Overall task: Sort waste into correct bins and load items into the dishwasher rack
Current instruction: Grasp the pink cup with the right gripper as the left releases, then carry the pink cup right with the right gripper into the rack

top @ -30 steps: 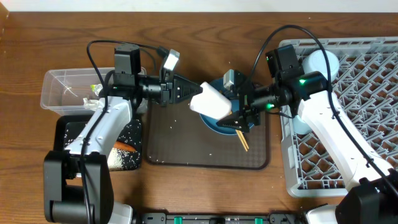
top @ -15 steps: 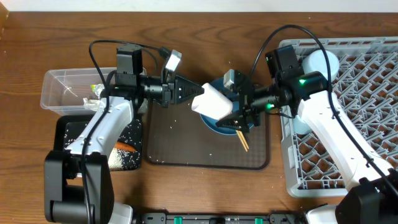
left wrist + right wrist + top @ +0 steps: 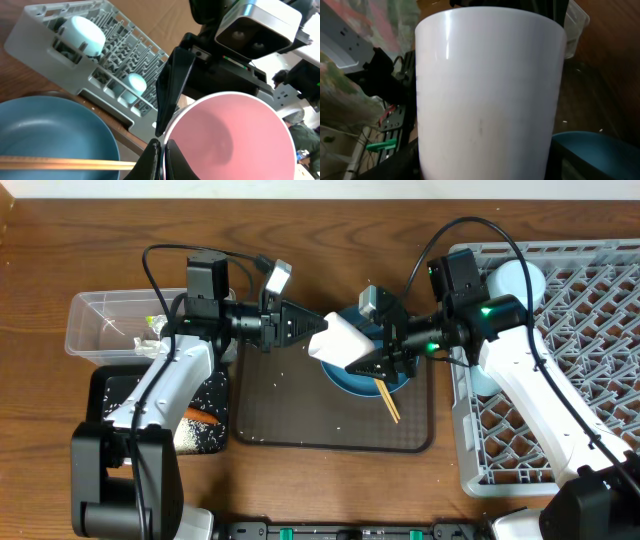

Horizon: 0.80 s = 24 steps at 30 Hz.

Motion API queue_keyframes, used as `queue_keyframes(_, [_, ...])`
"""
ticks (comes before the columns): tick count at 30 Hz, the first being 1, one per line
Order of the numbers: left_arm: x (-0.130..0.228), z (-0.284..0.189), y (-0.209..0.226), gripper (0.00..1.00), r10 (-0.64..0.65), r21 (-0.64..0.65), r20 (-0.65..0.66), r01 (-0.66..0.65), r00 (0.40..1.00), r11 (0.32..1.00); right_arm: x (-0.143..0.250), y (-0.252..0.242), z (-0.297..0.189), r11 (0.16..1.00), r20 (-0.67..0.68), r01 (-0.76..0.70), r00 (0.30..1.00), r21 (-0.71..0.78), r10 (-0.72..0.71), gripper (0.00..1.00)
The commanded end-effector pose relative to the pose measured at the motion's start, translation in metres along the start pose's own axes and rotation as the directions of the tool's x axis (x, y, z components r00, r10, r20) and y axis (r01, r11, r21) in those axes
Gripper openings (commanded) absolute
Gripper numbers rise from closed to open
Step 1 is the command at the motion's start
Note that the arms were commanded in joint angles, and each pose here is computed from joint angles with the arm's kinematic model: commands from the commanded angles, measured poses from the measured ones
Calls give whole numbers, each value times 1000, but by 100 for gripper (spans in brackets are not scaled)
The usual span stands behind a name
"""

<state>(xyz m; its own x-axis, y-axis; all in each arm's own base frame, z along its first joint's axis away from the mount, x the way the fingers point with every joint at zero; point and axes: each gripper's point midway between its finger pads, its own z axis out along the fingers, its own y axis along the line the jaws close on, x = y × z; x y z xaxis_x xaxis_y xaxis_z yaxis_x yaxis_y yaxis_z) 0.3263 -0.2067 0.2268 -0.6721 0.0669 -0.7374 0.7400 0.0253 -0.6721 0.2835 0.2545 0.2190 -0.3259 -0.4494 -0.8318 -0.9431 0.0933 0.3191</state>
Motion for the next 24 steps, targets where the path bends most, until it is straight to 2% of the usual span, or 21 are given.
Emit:
queue_keyframes(1, [5, 1, 9, 6, -32, -56, -3, 31, 999, 998, -2, -5, -4, 1000, 8, -6, 1000, 16, 6, 68])
queue_keyframes(4, [9, 0, 19, 6, -64, -109, -5, 63, 998, 992, -3, -14, -12, 998, 25, -51, 998, 43, 50, 64])
queue_keyframes(11, [10, 4, 17, 6, -66, -104, -13, 64, 998, 993, -6, -33, -34, 988, 90, -131, 988, 87, 124, 58])
queue_keyframes(18, [14, 15, 13, 6, -55, -87, -37, 52, 998, 995, -14, -40, -41, 985, 135, -145, 982, 95, 132, 58])
queue_keyframes(24, [14, 15, 13, 7, -51, -90, -37, 47, 998, 995, -15, -41, -42, 985, 138, -140, 982, 99, 126, 52])
